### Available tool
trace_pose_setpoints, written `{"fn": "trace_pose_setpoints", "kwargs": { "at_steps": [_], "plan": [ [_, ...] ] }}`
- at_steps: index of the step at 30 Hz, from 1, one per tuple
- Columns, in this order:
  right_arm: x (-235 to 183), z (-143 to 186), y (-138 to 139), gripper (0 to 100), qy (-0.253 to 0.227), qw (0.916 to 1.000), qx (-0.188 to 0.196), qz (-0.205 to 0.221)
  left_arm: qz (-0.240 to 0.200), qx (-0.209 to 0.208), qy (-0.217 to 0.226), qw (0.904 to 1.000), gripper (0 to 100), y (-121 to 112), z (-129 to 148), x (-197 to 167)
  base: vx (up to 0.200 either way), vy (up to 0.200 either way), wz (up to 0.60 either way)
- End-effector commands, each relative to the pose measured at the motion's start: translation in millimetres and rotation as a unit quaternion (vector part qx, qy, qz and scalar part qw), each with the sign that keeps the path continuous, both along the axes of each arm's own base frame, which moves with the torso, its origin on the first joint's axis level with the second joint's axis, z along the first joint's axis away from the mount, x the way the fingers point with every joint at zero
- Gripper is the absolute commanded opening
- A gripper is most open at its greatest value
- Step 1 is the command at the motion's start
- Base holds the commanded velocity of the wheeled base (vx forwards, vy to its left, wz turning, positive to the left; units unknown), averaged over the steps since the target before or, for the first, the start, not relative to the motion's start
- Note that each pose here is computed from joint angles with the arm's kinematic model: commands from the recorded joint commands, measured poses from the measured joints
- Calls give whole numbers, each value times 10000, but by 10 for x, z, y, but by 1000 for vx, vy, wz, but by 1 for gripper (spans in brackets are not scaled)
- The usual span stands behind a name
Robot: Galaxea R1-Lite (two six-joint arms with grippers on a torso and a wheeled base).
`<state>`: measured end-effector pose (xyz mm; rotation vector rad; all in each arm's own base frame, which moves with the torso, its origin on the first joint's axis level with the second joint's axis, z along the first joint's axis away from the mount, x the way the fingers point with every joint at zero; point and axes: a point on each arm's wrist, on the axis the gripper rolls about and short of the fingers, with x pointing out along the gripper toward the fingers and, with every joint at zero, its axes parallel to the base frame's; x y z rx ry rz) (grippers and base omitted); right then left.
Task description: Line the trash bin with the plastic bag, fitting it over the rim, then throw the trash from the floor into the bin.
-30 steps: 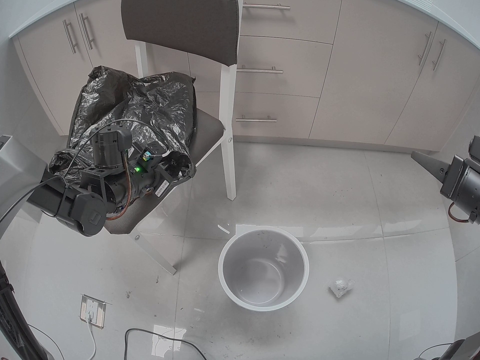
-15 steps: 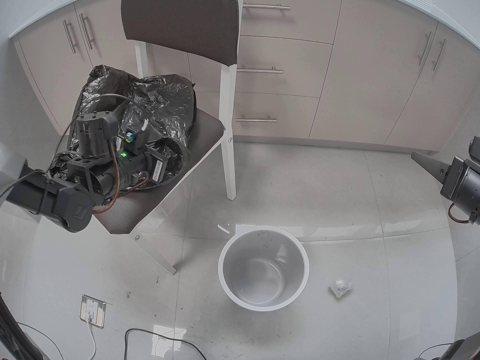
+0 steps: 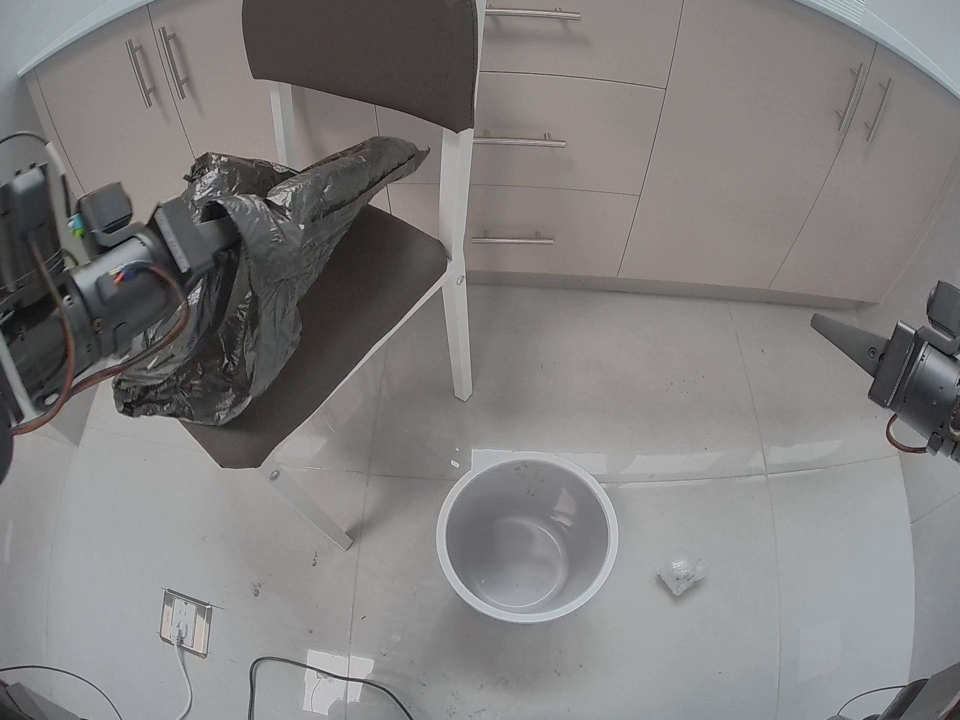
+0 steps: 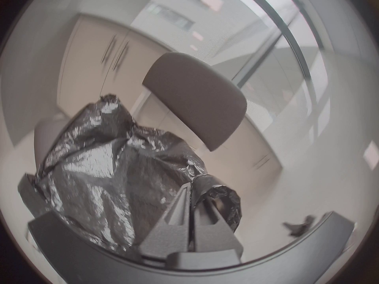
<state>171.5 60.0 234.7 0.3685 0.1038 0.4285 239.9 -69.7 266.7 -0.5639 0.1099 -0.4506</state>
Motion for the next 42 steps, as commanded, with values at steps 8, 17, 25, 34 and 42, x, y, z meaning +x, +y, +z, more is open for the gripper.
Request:
{"fn": "trace_pose_setpoints", "kwargs": {
  "at_steps": [8,17,25,34,42],
  "plan": [
    [245,-634,452,0,878,9921,-457,768,-2593,-1676,3157,8972,0,147,-697,-426,0,0,0],
    [275,-993,900,0,1303,9826,-903,965,-3589,-1826,3049,8631,0,-489,-162,-221,0,0,0],
    [118,-1355,1290,0,1598,9638,-1290,1700,-3605,-1868,2564,8772,0,-769,-32,-229,0,0,0],
    [-2,-1701,1559,100,1383,9531,-1817,1988,-3777,-1905,2473,8717,0,-796,-58,-342,0,0,0],
    [-23,-1884,1681,100,1008,9596,-1709,1995,-3883,-1893,2633,8626,0,-848,-118,-404,0,0,0]
  ]
}}
